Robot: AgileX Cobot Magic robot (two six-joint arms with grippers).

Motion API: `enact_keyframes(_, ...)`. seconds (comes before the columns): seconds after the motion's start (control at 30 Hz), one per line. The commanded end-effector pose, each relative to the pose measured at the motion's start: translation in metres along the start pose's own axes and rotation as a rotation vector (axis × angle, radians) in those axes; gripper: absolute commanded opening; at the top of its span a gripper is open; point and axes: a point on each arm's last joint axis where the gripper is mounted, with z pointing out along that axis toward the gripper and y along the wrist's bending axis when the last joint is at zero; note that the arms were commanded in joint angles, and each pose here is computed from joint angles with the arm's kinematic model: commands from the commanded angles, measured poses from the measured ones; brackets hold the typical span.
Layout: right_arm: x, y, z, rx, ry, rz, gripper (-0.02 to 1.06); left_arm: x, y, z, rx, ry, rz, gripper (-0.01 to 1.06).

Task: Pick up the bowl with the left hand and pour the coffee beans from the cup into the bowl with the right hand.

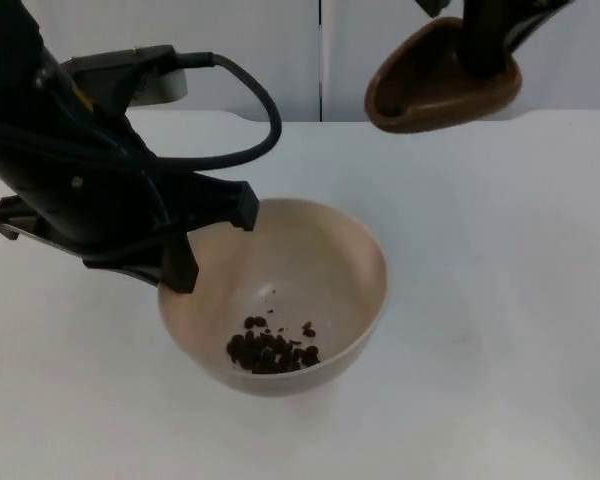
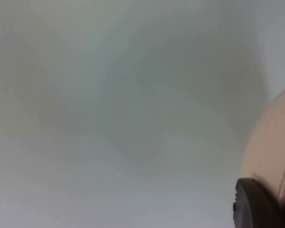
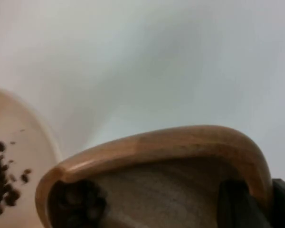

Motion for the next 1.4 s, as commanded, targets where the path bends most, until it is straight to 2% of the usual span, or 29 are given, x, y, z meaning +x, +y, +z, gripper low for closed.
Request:
enact_keyframes(0.0,0.004,-0.012,0.004,-0.005,-0.008,0.038,0.00,-0.001,-0.001,-0.001,-0.001,-0.025,0.010,0.00)
enact_keyframes(0.2,0.026,-0.039,0.036,-0.003,0.014,0.134,0.00,0.000,0.002,0.017,-0.020,0.016,0.006,0.00)
enact_keyframes(0.5,0.063,-0.063,0.080,0.012,-0.008,0.260,0.00,0.005,0.011,0.052,-0.067,0.091,0.023,0.00)
enact_keyframes(0.7,0.087,-0.062,0.120,0.003,0.052,0.282,0.00,0.007,0.015,0.062,-0.089,0.105,0.052,0.00)
enact_keyframes(1.1,0.104,-0.057,0.185,-0.011,0.138,0.325,0.00,0.006,0.016,0.063,-0.103,0.106,0.084,0.00)
enact_keyframes(1.37,0.109,-0.055,0.200,-0.015,0.158,0.331,0.00,0.007,0.017,0.063,-0.104,0.109,0.086,0.00)
